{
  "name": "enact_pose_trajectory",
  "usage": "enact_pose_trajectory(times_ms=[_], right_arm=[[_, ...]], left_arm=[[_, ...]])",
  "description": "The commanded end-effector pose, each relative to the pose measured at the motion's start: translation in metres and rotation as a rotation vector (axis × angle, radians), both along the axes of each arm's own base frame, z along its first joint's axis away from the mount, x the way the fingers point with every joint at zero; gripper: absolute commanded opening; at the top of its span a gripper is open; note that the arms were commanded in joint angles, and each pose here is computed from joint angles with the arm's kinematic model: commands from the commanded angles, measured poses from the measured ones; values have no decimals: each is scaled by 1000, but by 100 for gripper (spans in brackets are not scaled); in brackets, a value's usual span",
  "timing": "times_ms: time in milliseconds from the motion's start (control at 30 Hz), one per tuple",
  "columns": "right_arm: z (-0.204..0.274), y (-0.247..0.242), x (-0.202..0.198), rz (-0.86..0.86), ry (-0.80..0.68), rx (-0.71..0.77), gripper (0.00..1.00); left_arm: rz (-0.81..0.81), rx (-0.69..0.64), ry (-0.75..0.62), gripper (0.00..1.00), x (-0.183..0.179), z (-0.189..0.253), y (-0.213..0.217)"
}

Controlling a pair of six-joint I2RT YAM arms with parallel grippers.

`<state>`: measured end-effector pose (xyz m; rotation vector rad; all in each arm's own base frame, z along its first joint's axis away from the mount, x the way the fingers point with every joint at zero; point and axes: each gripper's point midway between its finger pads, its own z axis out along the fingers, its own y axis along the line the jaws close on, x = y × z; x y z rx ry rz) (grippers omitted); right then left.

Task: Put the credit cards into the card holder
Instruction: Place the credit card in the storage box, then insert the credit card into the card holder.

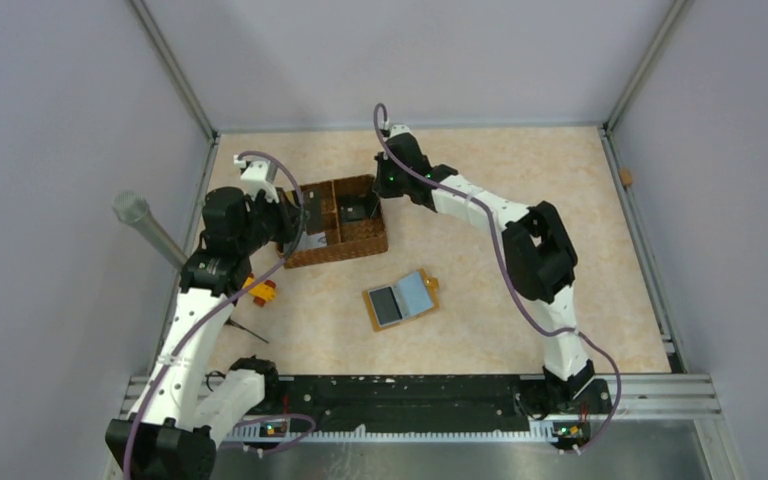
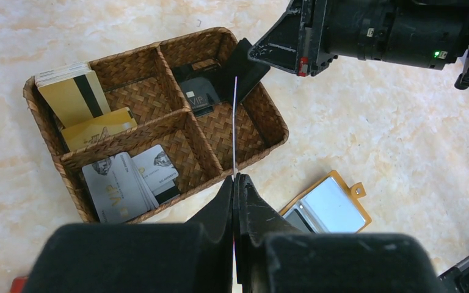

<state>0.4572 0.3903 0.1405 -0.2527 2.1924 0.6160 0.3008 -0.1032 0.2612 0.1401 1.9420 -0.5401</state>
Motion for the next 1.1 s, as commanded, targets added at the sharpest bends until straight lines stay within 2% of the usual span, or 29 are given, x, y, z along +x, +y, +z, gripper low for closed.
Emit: enact_pose_trajectory(times_ms=[0,67,167,333,433,600,700,800,1067], right_arm=[[21,-2,10,-65,-47,-3,9],[30,-6,9,-70,-68,-16,26],[48,-16,8,-78,-106,-37,40],[80,-38,-7,-72,-179,-67,56],[101,-56,-23,-48,-212,-32,63],[147,-73,-72,140,-279,146,69],[162,-63,-130,428,-278,279,73],[179,-57,-177,614,-283,409,73],[173,-61,-231,724,-199,575,73]], left_arm=[[-40,-5,-37,0,3,6,-6],[-65,-6,-35,0,2,5,-9],[-91,-17,-25,0,2,3,-14],[-140,-53,-20,0,-3,5,-23],[-167,-91,-13,0,-5,6,-31],[-236,-171,-8,0,-14,10,-48],[-344,-232,-27,0,-29,17,-66],[-440,-314,-36,0,-44,26,-86],[-531,-485,-120,0,-73,52,-124]])
